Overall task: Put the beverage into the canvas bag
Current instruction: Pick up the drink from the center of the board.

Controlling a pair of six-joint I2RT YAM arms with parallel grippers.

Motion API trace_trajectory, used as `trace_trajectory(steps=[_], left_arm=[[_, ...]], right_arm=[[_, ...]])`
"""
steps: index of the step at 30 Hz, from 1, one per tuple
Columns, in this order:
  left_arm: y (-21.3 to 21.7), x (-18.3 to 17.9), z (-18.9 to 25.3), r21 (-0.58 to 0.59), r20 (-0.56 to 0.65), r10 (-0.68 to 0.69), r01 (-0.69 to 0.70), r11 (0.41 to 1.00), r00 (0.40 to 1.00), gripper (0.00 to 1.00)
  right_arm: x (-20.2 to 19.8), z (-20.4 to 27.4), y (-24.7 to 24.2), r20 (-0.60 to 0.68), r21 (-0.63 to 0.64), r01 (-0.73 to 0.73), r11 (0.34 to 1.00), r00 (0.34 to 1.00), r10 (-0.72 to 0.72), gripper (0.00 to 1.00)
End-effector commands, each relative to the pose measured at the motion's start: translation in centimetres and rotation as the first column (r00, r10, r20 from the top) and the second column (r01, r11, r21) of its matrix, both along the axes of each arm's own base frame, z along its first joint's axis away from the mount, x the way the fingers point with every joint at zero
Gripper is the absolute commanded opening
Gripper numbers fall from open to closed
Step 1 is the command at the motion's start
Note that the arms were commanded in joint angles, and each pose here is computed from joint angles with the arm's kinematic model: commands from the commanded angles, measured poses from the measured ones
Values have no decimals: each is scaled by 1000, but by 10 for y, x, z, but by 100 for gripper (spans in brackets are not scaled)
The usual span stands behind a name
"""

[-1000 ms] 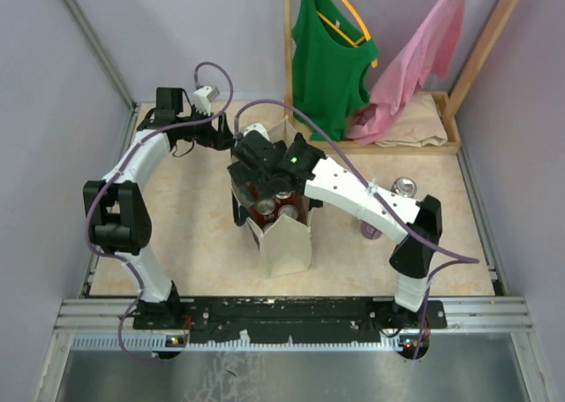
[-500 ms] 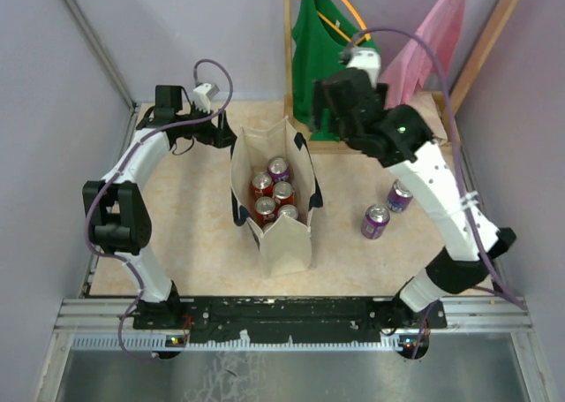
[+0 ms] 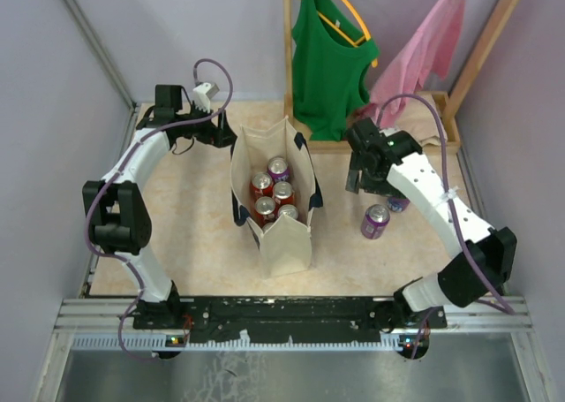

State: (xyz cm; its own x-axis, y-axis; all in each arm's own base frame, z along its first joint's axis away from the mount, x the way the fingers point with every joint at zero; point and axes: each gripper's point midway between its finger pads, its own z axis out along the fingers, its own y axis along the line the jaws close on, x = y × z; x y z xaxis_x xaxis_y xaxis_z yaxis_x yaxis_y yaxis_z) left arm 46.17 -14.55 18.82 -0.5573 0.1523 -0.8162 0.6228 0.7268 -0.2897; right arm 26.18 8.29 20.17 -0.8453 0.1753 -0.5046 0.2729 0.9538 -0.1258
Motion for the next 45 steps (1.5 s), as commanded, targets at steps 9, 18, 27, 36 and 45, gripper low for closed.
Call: trace_trajectory(steps=[9, 18, 27, 36, 45], left_arm=[[-2, 4, 23, -4, 59, -15, 15, 1000, 998, 90], [-3, 3, 24, -4, 58, -13, 13, 1000, 998, 90], [-2, 2, 25, 6, 59, -13, 12, 1000, 998, 90], [-2, 2, 26, 12, 61, -14, 13, 1000, 998, 90], [-3, 2, 24, 4, 58, -16, 16, 1000, 998, 89]], right_arm=[[-10, -42, -11, -50, 113, 50, 992, 998, -45, 99], [-8, -79, -22, -73, 149, 77, 986, 995, -67, 99], [-15, -95, -21, -123, 154, 77, 985, 991, -58, 95], [-21, -98, -22, -141, 152, 76, 986, 988, -54, 43], [11, -9, -5, 52, 233, -1, 972, 999, -11, 0]])
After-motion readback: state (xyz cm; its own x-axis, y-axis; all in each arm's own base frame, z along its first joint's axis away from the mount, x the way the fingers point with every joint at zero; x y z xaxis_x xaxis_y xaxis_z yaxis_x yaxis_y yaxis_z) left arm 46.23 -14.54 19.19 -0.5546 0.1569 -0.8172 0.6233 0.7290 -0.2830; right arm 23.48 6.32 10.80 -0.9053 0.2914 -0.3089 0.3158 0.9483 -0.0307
